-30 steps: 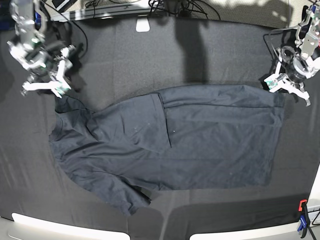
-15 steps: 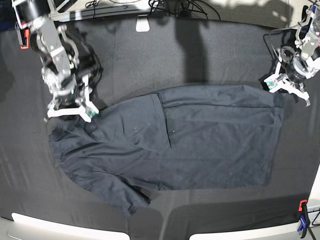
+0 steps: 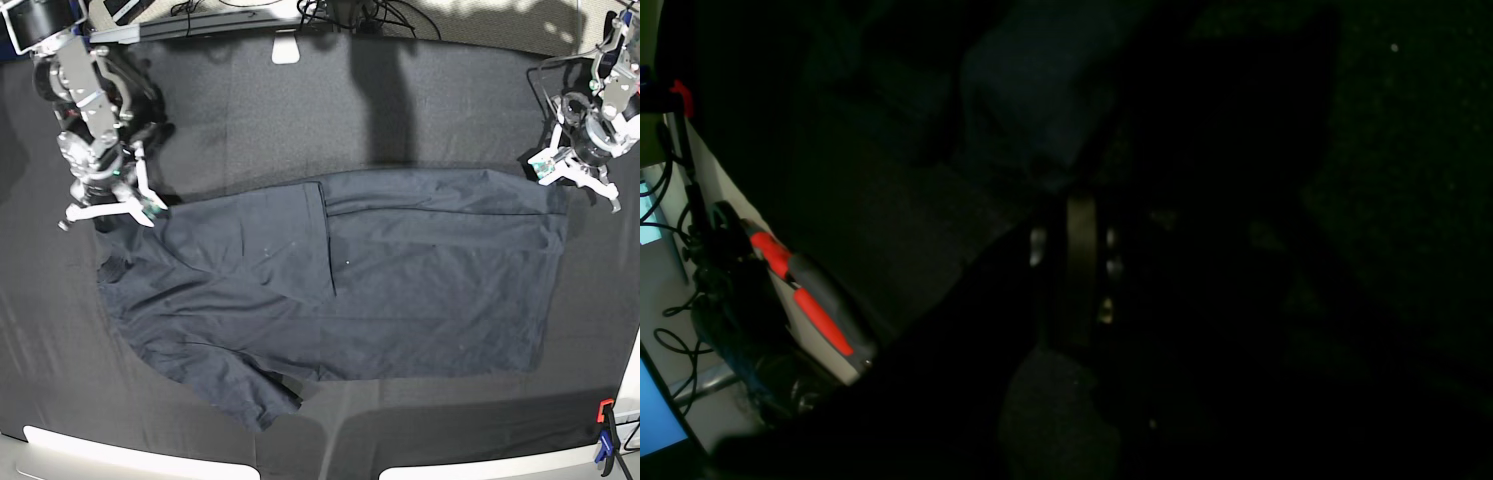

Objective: Layout the t-shirt on the table in an organized manner, then fold the t-shirt properly
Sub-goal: 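Lower both grippers and grasp the collar-edge corners, then lift and pull the collar edge away from the hem with both grippers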

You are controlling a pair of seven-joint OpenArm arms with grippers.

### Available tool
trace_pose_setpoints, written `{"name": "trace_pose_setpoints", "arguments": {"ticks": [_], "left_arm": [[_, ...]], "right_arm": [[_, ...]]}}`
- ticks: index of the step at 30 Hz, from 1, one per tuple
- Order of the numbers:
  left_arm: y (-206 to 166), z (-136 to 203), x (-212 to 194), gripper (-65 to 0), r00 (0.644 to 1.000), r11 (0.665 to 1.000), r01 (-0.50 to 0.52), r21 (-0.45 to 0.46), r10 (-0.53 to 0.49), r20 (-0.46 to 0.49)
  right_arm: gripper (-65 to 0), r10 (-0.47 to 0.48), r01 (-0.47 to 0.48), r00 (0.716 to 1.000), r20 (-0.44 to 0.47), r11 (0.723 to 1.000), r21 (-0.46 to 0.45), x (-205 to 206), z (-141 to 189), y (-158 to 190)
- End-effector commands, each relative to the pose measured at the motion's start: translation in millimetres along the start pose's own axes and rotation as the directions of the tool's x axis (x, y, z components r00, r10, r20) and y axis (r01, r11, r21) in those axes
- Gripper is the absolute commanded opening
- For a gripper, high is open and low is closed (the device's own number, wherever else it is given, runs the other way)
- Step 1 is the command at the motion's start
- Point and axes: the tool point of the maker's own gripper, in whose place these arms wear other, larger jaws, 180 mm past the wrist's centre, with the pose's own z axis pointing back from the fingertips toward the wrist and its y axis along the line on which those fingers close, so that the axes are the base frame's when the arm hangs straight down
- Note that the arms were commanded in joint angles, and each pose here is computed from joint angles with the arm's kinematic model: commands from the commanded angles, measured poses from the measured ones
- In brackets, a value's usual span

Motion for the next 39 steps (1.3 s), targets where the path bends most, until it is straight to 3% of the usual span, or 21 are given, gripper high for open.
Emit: {"name": "trace_pose_setpoints", "arguments": {"ticks": [1,6,15,21,24,27,32,39], "left_arm": [[5.3,3.0,-2.5,-65.0,1.000,1.000,0.014,0.008,-0.014,0.000],[-16.1,12.1,-8.3,-65.0,1.000,0.999,0.014,-0.042,-0.014,-0.001],[-34.8,50.7,4.5,-65.0,0.996,0.991,0.068,-0.117,-0.061,0.062],[-30.3,52.1,12.6,-65.0,0.994,0.992,0.074,-0.105,-0.065,0.088],[-30.9,51.9,11.7,-65.0,0.995,0.992,0.072,-0.105,-0.064,0.081],[-31.5,51.3,9.8,-65.0,0.996,0.992,0.070,-0.104,-0.064,0.067],[-30.3,51.1,8.2,-65.0,0.995,0.992,0.086,-0.097,-0.080,0.059],[-22.3,50.4,5.8,-65.0,0.994,0.994,0.098,-0.052,-0.096,0.043]], "right_arm": [[-65.0,-0.002,0.002,1.000,0.004,0.998,-0.061,0.3,1.5,-20.2],[-65.0,0.062,-0.061,0.998,0.001,0.996,-0.062,-15.2,9.3,-13.4],[-65.0,0.170,-0.164,0.984,0.048,0.980,-0.116,-35.6,51.2,-16.7],[-65.0,0.106,-0.092,0.989,0.102,0.987,-0.134,-21.6,58.1,-23.2],[-50.5,0.020,-0.009,0.993,0.113,0.996,-0.094,-13.0,54.7,-21.9],[-38.5,0.027,-0.020,0.993,0.118,0.998,-0.064,-8.7,52.1,-14.0],[-37.6,0.158,-0.155,0.978,0.139,0.987,-0.034,-8.5,45.2,-0.4],[-37.7,0.102,-0.098,0.983,0.153,0.995,-0.033,7.8,28.3,-1.8]]}}
